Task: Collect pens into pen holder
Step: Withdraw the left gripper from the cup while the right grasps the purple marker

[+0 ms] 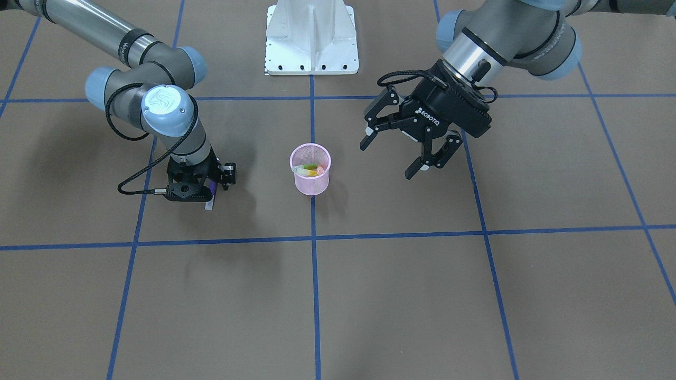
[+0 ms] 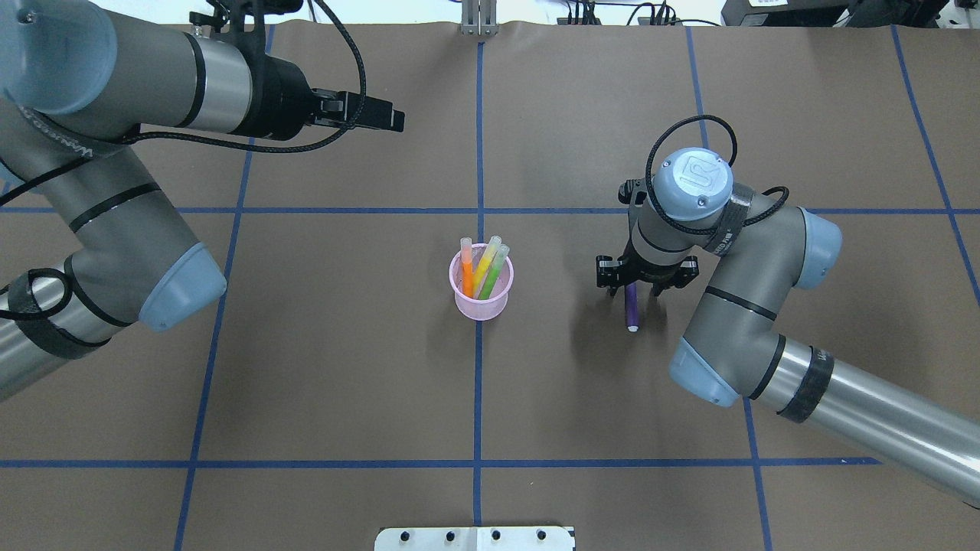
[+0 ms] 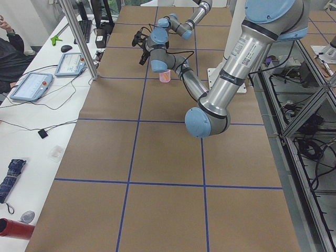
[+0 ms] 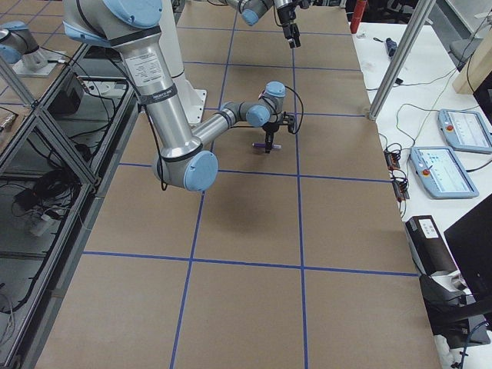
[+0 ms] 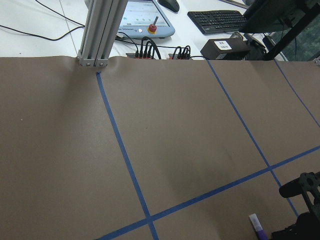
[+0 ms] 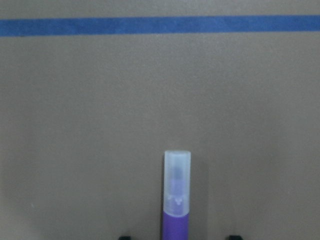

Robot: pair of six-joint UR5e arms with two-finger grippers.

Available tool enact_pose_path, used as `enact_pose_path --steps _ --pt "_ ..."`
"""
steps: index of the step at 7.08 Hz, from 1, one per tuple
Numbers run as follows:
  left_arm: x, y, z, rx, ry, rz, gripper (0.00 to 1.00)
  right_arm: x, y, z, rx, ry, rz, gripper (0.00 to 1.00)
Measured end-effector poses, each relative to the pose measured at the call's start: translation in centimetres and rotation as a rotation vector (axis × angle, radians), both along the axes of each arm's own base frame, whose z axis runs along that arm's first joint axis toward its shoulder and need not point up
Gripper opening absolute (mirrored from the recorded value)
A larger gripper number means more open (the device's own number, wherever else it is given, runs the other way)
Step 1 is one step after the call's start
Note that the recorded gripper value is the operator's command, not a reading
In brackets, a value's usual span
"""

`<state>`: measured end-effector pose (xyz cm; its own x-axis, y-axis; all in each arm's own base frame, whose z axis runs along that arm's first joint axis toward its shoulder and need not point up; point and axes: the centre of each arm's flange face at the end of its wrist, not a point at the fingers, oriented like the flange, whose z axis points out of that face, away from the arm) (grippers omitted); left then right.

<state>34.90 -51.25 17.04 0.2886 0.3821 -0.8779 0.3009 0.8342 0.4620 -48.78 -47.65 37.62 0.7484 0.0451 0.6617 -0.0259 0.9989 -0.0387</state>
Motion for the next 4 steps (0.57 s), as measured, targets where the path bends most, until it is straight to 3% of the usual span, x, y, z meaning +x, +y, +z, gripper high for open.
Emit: enact_pose_path --steps 4 --pt "0.07 -0.08 0.14 -0.003 -0.003 0.0 1.0 0.67 -0.6 -0.61 -0.001 -0.021 0.003 0.69"
